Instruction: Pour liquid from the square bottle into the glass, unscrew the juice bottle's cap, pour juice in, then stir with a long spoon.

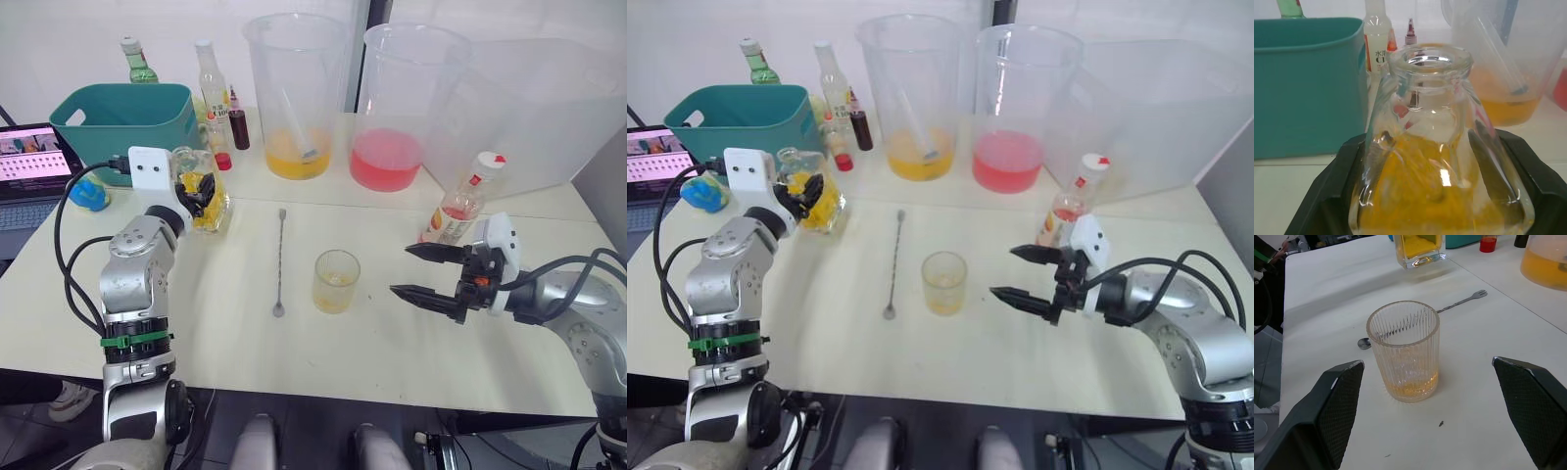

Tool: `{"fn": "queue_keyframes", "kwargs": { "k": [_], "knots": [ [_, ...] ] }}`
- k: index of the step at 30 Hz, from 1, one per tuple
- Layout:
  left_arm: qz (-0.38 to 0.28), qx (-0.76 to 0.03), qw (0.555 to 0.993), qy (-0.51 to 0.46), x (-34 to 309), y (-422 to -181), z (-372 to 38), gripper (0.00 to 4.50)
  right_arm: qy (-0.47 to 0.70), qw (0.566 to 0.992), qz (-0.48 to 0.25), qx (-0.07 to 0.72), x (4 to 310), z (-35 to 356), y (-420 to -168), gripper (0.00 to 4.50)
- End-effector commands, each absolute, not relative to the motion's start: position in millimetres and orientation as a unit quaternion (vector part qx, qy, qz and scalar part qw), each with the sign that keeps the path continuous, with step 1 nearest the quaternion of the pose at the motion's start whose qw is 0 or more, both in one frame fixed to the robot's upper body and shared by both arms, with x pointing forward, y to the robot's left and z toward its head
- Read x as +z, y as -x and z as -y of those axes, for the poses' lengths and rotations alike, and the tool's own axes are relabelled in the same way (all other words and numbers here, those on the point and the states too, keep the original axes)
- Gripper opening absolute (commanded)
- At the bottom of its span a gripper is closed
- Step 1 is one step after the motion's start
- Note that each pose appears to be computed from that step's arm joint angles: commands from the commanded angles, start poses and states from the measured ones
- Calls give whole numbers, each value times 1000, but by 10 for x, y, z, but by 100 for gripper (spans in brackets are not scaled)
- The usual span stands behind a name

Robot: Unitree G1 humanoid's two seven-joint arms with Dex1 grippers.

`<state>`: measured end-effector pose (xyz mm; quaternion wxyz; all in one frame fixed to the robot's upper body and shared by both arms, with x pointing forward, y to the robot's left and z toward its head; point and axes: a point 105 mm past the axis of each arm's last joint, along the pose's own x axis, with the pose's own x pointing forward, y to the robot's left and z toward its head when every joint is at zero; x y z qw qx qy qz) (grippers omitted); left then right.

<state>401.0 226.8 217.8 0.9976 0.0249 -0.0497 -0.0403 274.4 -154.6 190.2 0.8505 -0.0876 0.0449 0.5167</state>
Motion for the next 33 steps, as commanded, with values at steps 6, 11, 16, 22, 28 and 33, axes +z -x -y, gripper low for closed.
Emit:
{"fn": "queue_keyframes", "kwargs": {
  "k": [6, 11, 16, 22, 28, 33],
  "knots": [
    [80, -54, 994, -45, 2316, -4040, -2252, 279, 89, 848, -23, 522, 1959, 1492, -2712, 444],
    [53, -59, 995, -52, 2141, -4063, -2266, 279, 82, 843, 10, 531, 2085, 1463, -2619, 444],
    [40, -67, 996, -43, 2081, -4070, -2250, 279, 82, 839, 16, 537, 2120, 1450, -2572, 444],
    [50, -56, 997, -29, 2185, -4044, -2336, 447, 85, 839, 13, 537, 2130, 1448, -2573, 450],
    [140, -73, 987, 39, 2594, -3872, -2314, 447, 87, 838, 11, 538, 2147, 1447, -2577, 450],
    [219, -78, 972, 40, 3104, -3747, -2331, 447, 90, 834, 10, 545, 2164, 1445, -2593, 450]
  ]
}}
